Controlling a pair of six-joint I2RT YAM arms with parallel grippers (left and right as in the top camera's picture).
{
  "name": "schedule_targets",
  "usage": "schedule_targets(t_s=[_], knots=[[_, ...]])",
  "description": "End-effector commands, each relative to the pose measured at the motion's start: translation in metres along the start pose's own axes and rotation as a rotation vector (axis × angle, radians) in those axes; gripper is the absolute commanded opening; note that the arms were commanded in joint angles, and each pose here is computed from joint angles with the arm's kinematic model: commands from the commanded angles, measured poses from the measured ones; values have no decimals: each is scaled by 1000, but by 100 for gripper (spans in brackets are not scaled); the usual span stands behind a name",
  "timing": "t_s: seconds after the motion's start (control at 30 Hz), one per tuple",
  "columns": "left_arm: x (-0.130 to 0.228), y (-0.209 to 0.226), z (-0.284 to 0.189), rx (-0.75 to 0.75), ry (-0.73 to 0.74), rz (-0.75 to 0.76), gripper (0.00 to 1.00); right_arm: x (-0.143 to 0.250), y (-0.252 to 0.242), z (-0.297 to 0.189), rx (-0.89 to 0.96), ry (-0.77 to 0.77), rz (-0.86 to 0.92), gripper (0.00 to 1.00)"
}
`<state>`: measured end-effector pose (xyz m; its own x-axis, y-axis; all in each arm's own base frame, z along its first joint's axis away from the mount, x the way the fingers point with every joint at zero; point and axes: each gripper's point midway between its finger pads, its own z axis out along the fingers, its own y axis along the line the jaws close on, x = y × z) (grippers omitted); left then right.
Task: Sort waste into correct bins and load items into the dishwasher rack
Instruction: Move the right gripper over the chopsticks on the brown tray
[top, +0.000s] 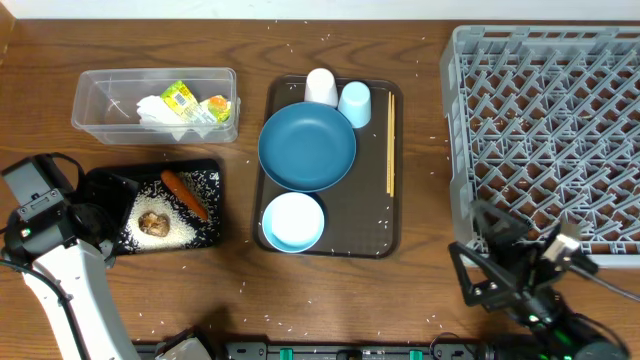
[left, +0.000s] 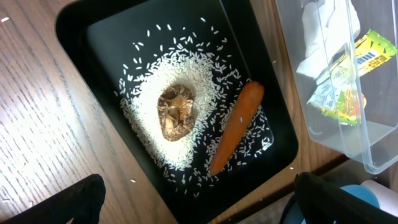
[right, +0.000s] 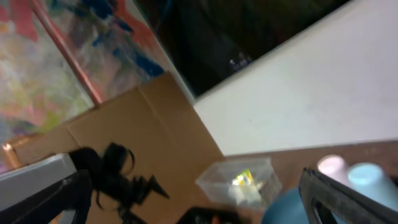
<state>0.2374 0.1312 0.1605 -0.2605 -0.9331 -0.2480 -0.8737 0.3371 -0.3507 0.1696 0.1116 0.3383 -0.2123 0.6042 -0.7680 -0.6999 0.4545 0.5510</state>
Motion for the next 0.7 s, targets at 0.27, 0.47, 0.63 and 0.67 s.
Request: schedule_targets(t_s=[0.27,0.47,0.63,0.67], knots=[[0,5,0,-15,-5,-10,98,-70,-26,75,235,225,-176,99],[0,5,0,-15,-5,-10,98,-36,-94,121,503,522,-161,99],[0,5,0,-15,-5,-10,98,11,-141,153,807,732,-267,99],[0,5,0,-15,-5,-10,98,14,-148,155,863,741,-275,99]])
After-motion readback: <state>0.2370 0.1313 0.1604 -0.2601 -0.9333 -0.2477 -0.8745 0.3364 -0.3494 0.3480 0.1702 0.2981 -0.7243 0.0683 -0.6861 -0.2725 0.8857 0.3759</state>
